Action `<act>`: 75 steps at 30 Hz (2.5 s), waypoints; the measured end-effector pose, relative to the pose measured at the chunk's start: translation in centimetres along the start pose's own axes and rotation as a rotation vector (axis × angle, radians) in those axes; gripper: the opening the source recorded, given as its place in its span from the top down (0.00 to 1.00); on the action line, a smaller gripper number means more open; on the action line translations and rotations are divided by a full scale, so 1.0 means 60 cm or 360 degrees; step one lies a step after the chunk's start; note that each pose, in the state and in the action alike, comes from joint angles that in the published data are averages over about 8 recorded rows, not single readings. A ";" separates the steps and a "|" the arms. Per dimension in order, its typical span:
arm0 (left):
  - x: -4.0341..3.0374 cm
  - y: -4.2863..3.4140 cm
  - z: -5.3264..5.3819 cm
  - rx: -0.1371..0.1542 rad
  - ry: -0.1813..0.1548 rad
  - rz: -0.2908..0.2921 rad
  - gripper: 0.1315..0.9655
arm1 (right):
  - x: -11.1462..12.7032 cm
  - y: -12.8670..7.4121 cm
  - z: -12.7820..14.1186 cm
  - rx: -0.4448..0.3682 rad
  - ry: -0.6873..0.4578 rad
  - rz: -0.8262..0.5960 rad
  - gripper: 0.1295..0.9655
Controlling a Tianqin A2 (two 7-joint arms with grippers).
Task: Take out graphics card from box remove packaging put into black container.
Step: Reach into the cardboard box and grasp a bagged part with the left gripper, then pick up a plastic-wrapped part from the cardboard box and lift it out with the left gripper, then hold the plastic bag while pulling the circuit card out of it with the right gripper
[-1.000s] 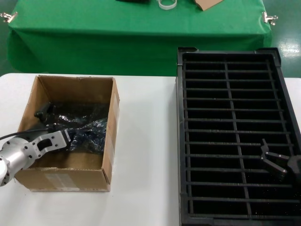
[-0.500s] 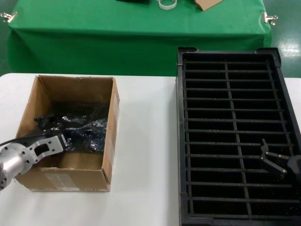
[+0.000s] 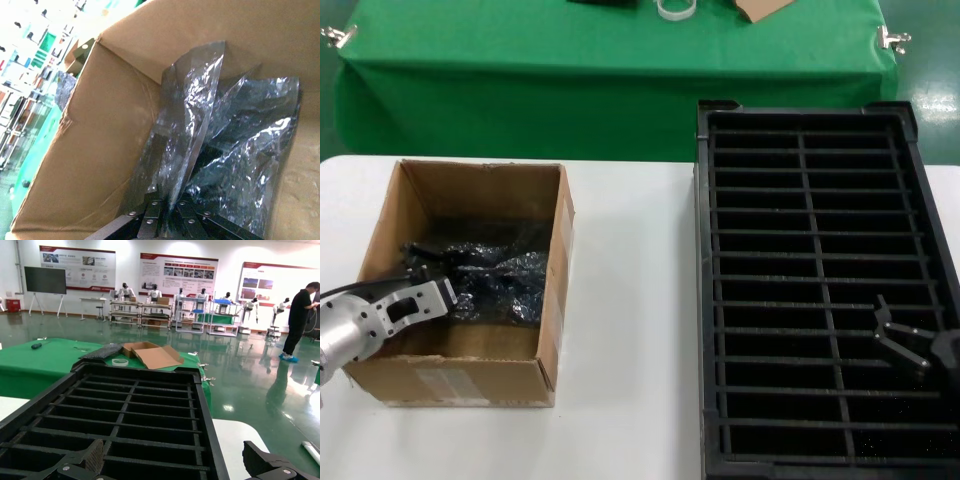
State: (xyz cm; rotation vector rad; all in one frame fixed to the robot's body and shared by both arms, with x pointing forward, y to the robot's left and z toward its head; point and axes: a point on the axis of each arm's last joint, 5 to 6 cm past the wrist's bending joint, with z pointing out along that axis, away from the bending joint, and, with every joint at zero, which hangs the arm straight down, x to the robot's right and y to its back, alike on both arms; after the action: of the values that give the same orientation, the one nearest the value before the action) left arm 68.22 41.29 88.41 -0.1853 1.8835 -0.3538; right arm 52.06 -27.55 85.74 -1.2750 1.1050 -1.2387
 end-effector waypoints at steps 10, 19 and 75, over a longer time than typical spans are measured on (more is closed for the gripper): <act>-0.016 0.011 -0.001 0.0081 -0.0021 -0.0039 0.99 | 0.000 0.000 0.000 0.0000 0.0000 0.0000 0.00; -0.045 0.030 -0.022 0.0212 -0.0124 -0.0111 0.99 | 0.000 0.000 0.000 0.0000 0.0000 0.0000 0.00; -0.131 0.001 -0.083 0.1192 -0.0500 -0.0499 0.99 | -0.039 -0.069 0.159 -0.0115 -0.0498 -0.0286 0.00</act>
State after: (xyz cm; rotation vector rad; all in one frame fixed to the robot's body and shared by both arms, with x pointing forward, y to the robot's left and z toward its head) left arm 66.16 44.47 96.94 -0.0208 1.3067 -1.1441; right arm 61.34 -24.33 89.95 -1.5897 0.8295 -1.0889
